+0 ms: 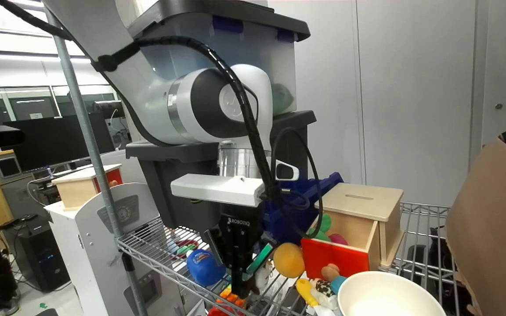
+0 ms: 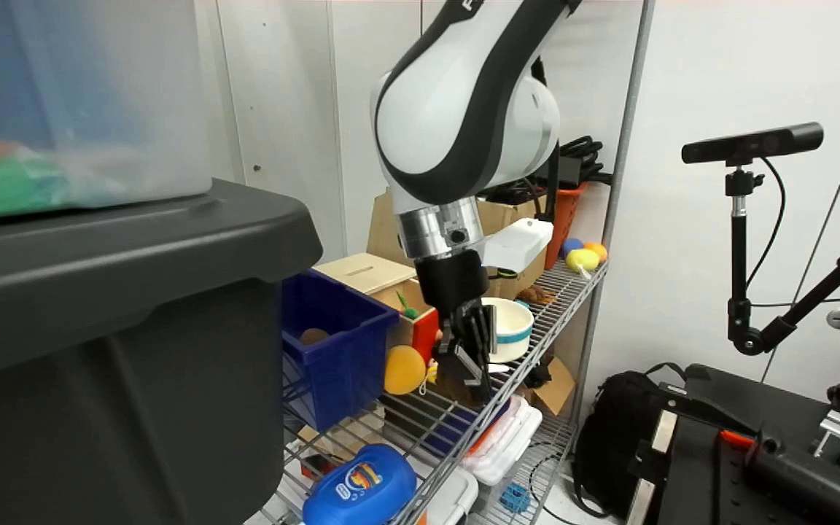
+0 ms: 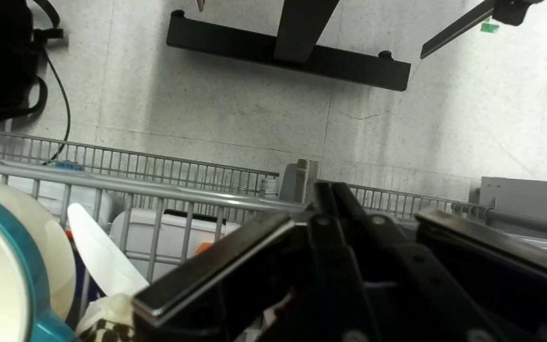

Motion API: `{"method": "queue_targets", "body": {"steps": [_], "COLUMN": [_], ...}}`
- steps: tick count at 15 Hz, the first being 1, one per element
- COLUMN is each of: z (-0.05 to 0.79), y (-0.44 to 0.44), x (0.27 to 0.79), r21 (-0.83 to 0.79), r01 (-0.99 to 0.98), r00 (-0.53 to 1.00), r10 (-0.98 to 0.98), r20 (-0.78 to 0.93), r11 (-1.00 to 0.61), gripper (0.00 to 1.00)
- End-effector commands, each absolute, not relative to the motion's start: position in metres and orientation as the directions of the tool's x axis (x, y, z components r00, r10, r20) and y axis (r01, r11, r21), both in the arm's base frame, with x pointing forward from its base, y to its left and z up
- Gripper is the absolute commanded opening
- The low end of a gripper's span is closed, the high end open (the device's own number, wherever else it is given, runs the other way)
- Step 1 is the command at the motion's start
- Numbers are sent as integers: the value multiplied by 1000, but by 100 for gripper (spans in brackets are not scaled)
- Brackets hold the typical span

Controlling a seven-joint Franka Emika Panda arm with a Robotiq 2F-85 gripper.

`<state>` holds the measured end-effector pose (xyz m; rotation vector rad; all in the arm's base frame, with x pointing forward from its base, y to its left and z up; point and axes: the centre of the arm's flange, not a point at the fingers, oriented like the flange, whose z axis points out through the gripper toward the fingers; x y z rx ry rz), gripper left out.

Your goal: Pick up the animal plush toy and put it in the bowl

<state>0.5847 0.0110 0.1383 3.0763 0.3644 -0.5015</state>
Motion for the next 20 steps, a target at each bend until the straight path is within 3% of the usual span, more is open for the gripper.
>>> {"method": "queue_targets", "body": {"steps": [1,12,20], "z": [169,221,241], "y": [-10,-62,-78], "x": [550,506,519], "r21": [24,132,153], "r01": [182,95,90], "r00": [946,971,974], "r10": [168,62,55], "r20": [-279,-233,-220], "r11": [-983,-987,-984], "gripper": [1,1,1]}}
